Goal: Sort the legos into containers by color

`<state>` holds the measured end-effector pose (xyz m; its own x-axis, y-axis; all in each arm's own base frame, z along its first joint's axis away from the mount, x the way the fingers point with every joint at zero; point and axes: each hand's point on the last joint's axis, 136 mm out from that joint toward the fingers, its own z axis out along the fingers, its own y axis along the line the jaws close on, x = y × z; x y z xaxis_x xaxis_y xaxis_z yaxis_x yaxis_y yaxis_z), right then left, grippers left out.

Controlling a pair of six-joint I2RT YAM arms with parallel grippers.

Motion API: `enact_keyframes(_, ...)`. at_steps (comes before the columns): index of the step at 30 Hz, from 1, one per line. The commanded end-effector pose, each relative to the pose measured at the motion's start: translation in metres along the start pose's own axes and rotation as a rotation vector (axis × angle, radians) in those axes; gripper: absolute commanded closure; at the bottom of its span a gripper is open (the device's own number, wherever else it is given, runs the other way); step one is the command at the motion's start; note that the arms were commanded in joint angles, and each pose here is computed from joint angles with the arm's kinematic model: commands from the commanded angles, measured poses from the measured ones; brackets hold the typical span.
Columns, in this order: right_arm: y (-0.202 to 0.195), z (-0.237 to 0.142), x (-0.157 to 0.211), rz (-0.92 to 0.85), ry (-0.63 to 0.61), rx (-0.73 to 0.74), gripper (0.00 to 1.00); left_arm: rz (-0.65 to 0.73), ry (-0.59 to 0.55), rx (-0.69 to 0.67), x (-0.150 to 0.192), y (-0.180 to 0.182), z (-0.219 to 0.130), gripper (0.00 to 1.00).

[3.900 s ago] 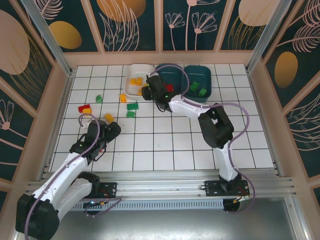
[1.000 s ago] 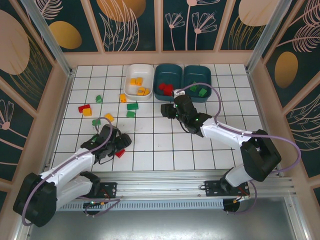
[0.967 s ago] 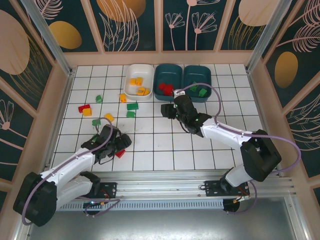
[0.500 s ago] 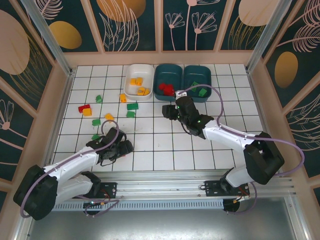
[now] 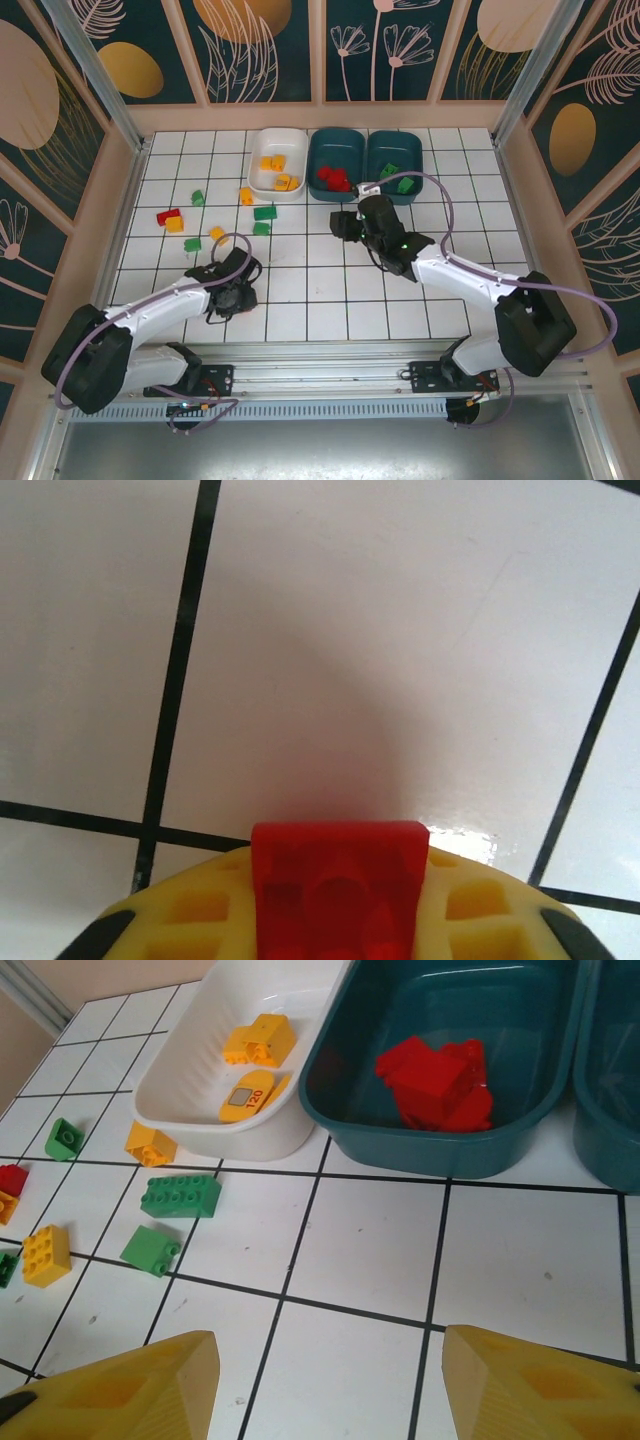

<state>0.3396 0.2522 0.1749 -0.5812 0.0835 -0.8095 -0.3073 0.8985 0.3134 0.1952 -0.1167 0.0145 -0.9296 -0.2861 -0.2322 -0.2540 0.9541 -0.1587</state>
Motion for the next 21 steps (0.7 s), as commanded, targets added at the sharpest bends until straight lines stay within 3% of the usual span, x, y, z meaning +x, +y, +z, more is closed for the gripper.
enact_keyframes(1, -0.012, -0.007, -0.010, 0.031, -0.040, 0.022, 0.39, 0.035, -0.095, 0.123, -0.036, -0.044, -0.015, 0.84)
enact_keyframes(5, -0.038, -0.009, -0.011, 0.076, -0.043, 0.069, 0.40, 0.089, -0.174, 0.234, -0.086, -0.107, -0.041, 0.89)
enact_keyframes(10, -0.085, -0.022, -0.015, 0.197, -0.073, 0.138, 0.40, 0.177, -0.279, 0.426, -0.169, -0.222, -0.074, 0.94)
enact_keyframes(15, -0.109, -0.033, -0.010, 0.251, -0.065, 0.161, 0.40, 0.274, -0.293, 0.470, -0.226, -0.304, -0.048, 0.95)
enact_keyframes(21, -0.116, -0.042, -0.006, 0.264, -0.059, 0.165, 0.39, 0.272, -0.311, 0.501, -0.281, -0.349, -0.012, 0.93)
